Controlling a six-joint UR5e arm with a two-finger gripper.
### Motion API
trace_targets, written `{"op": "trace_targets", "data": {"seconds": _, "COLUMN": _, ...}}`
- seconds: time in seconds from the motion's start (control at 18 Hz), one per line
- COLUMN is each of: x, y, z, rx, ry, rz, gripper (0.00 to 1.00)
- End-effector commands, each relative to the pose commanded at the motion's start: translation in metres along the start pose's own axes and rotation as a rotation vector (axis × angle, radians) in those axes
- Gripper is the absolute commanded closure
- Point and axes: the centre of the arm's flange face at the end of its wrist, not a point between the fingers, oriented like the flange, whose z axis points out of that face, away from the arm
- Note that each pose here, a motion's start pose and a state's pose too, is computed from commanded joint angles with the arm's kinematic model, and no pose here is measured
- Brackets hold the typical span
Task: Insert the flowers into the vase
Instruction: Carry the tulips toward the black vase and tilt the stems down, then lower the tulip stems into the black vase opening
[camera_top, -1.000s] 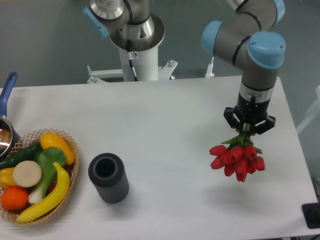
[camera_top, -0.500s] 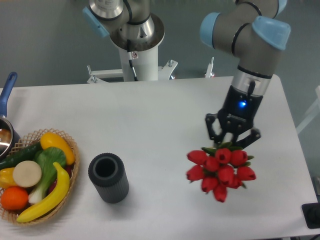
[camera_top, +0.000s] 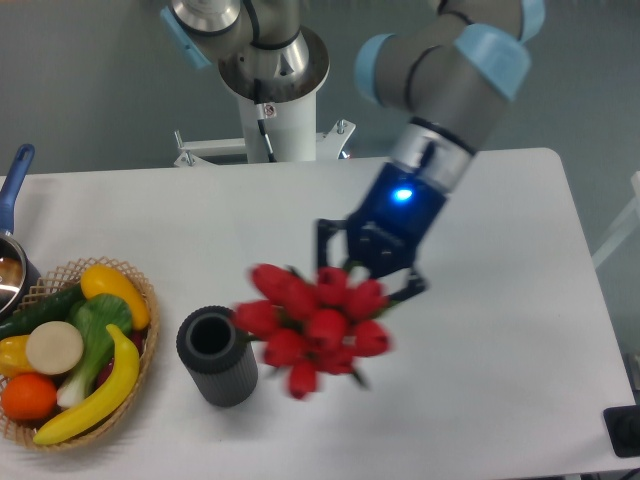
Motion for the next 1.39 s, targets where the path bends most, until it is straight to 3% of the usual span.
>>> {"op": "trace_targets", "data": {"seconds": 0.17, "x": 0.01, "y": -0.013, "z": 0.002, "rx": 0.099, "ry": 0.06, "rz": 0.061, "gripper": 1.0}}
{"op": "trace_targets", "data": {"seconds": 0.44, "x": 0.015, "y": -0.017, "z": 0.001, "rx": 0.153, "ry": 0.105, "rz": 0.066, "gripper": 1.0}}
{"op": "trace_targets", "data": {"seconds": 1.0, "x": 0.038, "y": 0.028, "z": 0.023, "rx": 0.215, "ry": 0.204, "rz": 0.081, "gripper": 1.0}}
{"op": "trace_targets", "data": {"seconds": 1.39, "x": 0.039, "y": 0.053, "z": 0.037, "rx": 0.211, "ry": 0.219, "rz": 0.098, "gripper": 1.0}}
